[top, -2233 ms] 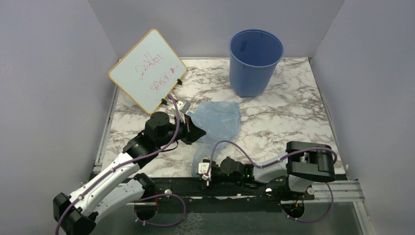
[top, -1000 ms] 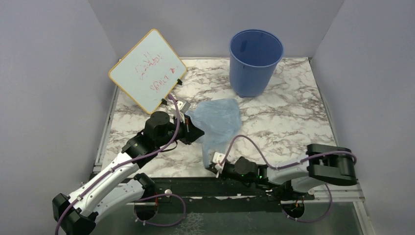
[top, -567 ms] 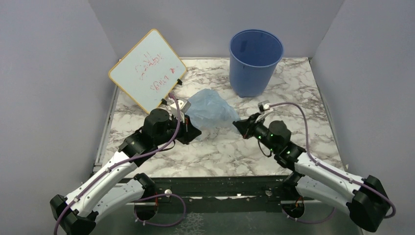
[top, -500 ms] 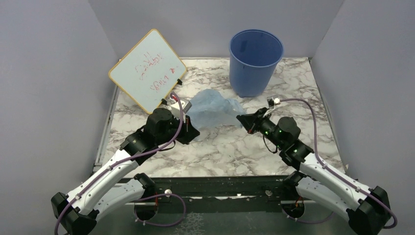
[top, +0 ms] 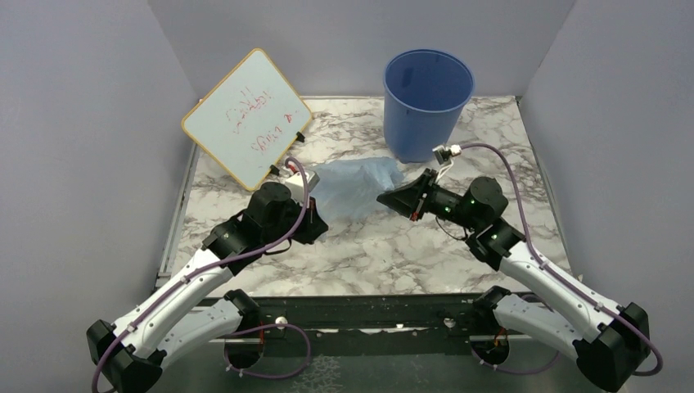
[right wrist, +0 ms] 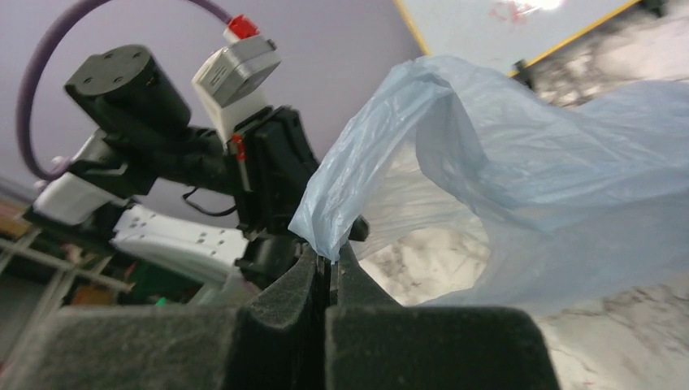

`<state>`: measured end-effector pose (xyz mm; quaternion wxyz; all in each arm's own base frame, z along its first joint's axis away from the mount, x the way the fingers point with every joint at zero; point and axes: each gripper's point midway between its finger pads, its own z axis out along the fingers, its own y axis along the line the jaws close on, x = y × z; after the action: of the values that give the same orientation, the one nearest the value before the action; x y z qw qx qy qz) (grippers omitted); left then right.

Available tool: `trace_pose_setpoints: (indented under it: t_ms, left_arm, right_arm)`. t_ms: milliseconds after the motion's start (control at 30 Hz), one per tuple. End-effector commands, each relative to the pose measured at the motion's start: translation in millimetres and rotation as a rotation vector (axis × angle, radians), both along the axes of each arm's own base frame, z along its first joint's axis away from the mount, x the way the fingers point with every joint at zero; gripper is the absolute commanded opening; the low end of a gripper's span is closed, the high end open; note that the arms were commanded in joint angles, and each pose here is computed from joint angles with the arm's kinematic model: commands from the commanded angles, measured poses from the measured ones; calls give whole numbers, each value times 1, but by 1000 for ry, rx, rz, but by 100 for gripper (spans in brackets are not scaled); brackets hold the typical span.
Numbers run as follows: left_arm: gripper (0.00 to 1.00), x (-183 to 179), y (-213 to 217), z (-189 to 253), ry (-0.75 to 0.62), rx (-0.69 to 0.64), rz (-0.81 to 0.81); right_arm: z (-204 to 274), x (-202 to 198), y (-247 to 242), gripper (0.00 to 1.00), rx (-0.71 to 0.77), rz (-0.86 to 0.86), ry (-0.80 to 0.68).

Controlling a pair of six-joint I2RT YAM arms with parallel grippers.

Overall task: Put the trash bags into the trash bin
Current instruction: Unfold the trash bag at the center of the board.

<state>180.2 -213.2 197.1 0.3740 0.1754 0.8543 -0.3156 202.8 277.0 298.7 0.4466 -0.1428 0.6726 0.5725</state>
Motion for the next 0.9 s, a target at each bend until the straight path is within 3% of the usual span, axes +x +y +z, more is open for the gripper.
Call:
trace_pose_setpoints:
  t_ms: [0,133,233,367,433,500,567,633,700,733,800,867]
  left_arm:
    - [0,1,-4,17,-42,-74,13]
    - [0,16,1,17,-59,-43,83]
    - [0,39,-3,52,-141,-23,114]
    - [0,84,-3,165,-392,3,174]
    - [0,93,3,257,-565,-75,226]
    - [0,83,6,316,-687,-169,212]
    - [0,58,1,346,-798,-275,111]
    - [0,29,-7,330,-842,-354,-25]
    - [0,18,-16,260,-704,-394,-71]
    - [0,18,-22,209,-572,-390,-68]
    - [0,1,-35,90,-178,-397,-57]
    - [0,-23,-34,-10,131,-356,1]
  right_arm:
    - [29,-27,13,1,70,208,-45]
    - [-7,22,9,1,-85,-15,20]
    - [5,57,12,1,-216,-100,-24]
    - [109,85,28,1,-237,-88,-251]
    - [183,88,28,1,-192,-113,-402]
    - [245,66,24,1,-110,-78,-605]
    - [263,32,19,1,-49,0,-770]
    - [221,16,16,1,-81,63,-757]
    - [101,25,13,1,-210,68,-515]
    - [40,31,5,1,-265,13,-358]
    - [-86,32,-25,1,-409,-141,36]
    - [-149,5,-35,1,-410,-125,214]
